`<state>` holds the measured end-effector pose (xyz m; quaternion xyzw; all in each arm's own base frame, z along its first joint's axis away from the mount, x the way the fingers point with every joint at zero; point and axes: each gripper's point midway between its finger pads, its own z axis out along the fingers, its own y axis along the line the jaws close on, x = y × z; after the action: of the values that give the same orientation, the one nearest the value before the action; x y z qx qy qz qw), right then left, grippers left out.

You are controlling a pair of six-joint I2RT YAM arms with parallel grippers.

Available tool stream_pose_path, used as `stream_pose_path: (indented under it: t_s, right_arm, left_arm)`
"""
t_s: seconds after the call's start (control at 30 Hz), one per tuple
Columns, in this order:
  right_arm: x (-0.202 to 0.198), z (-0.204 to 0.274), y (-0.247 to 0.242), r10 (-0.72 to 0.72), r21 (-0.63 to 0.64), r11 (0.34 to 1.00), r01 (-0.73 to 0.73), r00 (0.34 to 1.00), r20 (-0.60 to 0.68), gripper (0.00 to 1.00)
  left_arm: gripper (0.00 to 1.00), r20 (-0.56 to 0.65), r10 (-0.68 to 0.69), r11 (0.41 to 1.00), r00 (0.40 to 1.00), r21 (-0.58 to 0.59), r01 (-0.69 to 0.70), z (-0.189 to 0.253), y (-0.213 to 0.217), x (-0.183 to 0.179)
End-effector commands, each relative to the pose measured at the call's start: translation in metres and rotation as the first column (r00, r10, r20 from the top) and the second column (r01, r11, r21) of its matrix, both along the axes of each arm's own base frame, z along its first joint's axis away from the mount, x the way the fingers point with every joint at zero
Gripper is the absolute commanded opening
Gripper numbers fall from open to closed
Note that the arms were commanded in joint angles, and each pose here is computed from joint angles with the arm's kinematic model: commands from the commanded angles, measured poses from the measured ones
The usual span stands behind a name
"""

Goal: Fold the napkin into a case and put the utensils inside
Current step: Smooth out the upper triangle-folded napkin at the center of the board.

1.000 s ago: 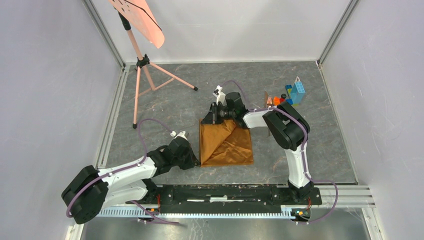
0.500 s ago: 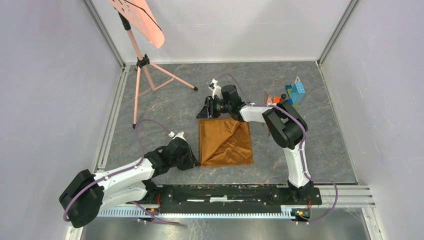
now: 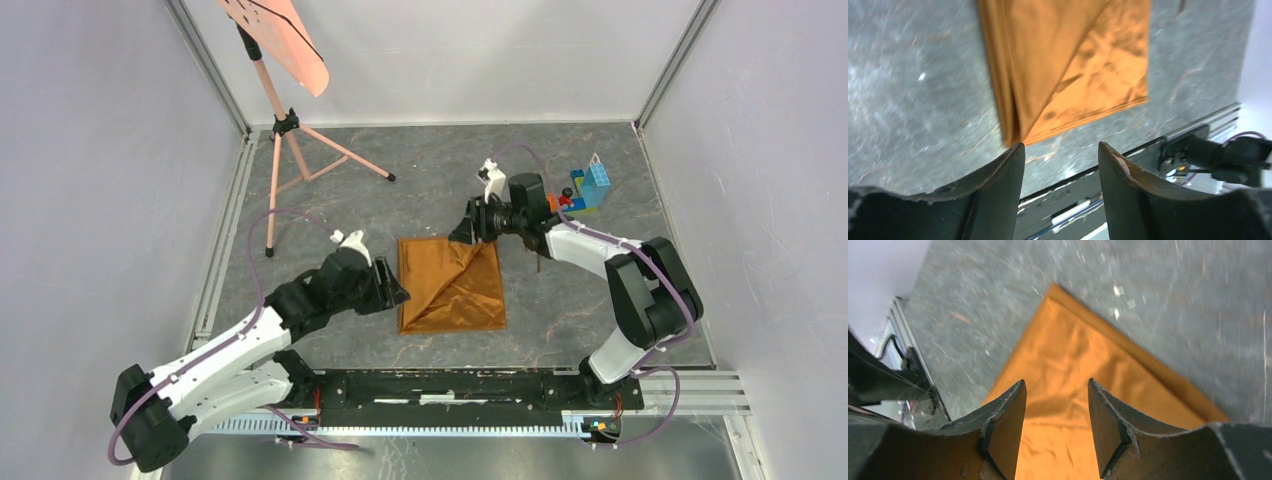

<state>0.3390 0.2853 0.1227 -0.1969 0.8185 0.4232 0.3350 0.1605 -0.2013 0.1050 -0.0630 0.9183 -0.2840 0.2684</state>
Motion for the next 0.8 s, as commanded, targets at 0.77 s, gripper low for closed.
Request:
stream_pose_path:
  t_s: [0.77]
  right_arm:
    - [0.04, -0.075, -0.061, -0.155, 0.019, 0.987, 0.157, 0.986, -0.064, 0.53]
  left_arm:
    - [0.52, -0.094, -0.021, 0.998, 0.995, 0.061, 0.027, -0.086, -0.034, 0.117]
